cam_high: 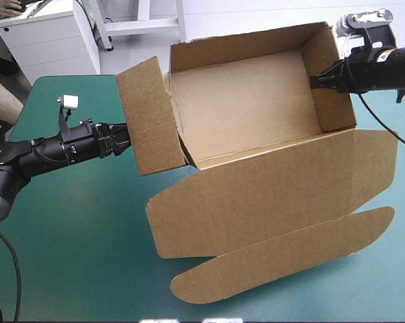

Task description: Fold the box

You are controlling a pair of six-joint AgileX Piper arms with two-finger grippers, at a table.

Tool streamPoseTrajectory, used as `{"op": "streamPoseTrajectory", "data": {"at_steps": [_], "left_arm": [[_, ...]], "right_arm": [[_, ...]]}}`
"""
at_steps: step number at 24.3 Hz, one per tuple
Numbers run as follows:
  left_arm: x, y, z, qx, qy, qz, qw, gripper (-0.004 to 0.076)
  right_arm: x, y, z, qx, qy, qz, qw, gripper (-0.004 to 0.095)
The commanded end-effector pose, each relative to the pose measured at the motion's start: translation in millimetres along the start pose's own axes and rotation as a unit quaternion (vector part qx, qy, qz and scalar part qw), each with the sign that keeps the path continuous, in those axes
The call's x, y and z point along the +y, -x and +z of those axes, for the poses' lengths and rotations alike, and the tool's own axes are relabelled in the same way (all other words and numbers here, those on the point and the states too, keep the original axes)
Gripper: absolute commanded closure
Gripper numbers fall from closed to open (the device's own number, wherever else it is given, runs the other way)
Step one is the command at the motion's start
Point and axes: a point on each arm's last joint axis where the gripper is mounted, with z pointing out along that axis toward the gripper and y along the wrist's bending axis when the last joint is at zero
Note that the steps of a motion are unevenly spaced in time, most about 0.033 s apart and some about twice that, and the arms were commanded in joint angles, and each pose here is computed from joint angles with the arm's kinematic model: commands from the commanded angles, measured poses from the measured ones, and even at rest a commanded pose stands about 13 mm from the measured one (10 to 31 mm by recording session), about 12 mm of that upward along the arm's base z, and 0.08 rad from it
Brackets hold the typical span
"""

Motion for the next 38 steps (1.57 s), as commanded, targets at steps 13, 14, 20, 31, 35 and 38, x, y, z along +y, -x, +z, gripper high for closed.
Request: {"op": "streamPoseTrajectory", "data": {"at_steps": [13,14,20,31,35,38], "left_arm": [[-82.4,25.9,17.1,-0.024,-0.176,0.059,0.982,0.0092],[-83.5,26.8,16.9,-0.025,-0.176,0.061,0.982,0.0092],[-84.6,27.7,16.7,-0.025,-0.176,0.065,0.982,0.0092],[-74.8,44.0,19.8,-0.011,-0.009,0.084,0.996,0.0097],[-85.9,49.3,28.3,0.01,0.063,0.097,0.993,0.0134],[-98.1,54.2,36.8,0.006,0.129,0.122,0.984,0.0189]], "right_arm": [[25.2,12.4,-18.2,-0.062,0.002,-0.007,0.998,0.0921],[27.6,13.8,-17.4,-0.068,-0.002,-0.008,0.998,0.0921],[44.4,20.0,-13.3,-0.095,-0.013,-0.006,0.995,0.0921],[81.0,28.6,5.2,-0.133,-0.041,-0.016,0.99,0.092],[83.8,30.7,13.3,-0.139,-0.037,-0.003,0.99,0.0921],[85.0,31.5,15.0,-0.142,-0.036,-0.004,0.989,0.092]]}}
